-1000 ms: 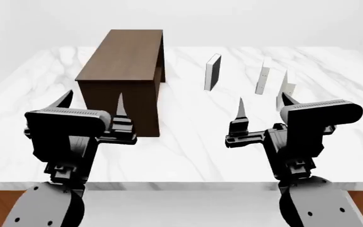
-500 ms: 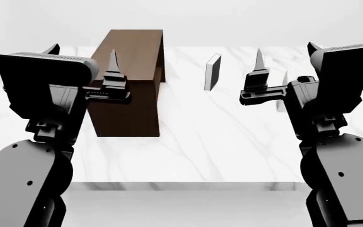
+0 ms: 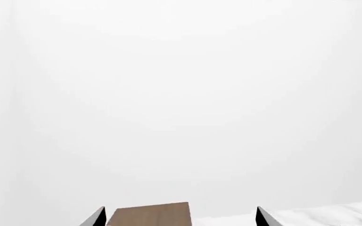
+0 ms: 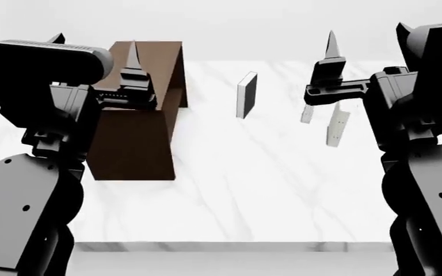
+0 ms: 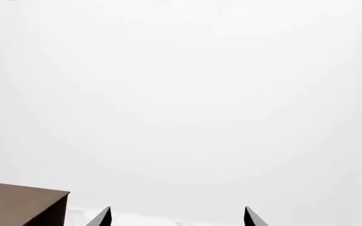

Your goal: Pick up the book on the right and place it under the cabinet shelf.

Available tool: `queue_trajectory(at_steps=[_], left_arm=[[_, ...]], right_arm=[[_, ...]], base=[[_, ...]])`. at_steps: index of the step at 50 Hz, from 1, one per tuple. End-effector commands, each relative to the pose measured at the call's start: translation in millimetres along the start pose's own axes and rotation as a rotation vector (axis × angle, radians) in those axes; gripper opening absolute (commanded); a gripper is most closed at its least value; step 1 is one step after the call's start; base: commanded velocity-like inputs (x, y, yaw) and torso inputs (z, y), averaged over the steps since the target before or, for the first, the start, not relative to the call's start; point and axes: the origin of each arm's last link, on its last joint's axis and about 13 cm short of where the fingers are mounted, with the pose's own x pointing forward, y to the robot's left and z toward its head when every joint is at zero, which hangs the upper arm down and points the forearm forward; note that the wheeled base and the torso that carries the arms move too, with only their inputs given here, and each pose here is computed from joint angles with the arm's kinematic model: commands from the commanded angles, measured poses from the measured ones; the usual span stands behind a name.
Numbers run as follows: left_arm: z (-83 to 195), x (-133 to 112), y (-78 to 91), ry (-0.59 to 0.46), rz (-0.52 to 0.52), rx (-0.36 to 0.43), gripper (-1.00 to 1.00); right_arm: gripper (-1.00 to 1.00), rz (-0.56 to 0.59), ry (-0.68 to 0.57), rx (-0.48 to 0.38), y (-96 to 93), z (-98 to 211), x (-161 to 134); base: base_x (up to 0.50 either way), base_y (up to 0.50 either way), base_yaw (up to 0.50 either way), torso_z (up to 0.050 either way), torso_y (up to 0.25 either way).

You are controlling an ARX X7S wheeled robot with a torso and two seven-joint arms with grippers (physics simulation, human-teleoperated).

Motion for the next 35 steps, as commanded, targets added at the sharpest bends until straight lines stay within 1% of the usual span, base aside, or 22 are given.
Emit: queue_trajectory(at_steps=[1, 7, 35], left_arm=[[3.0, 0.0, 1.2, -0.009, 0.002, -0.002, 1.00], [3.3, -0.6, 2.5, -0.010, 0.006, 0.000, 1.00], [6.6, 1.4, 3.8, -0.015, 0.004, 0.014, 1.00]], right_arm=[[1.00, -0.003, -0.011, -0.007, -0.8, 5.5, 0.1], [1.00, 0.005, -0.013, -0.011, 0.8, 4.9, -0.1], [1.00, 0.011, -0.018, -0.027, 1.5, 4.0, 0.5]], base=[[0.17, -0.25, 0.00, 0.000, 0.000], [0.17, -0.16, 0.00, 0.000, 0.000], [0.17, -0.01, 0.00, 0.000, 0.000]])
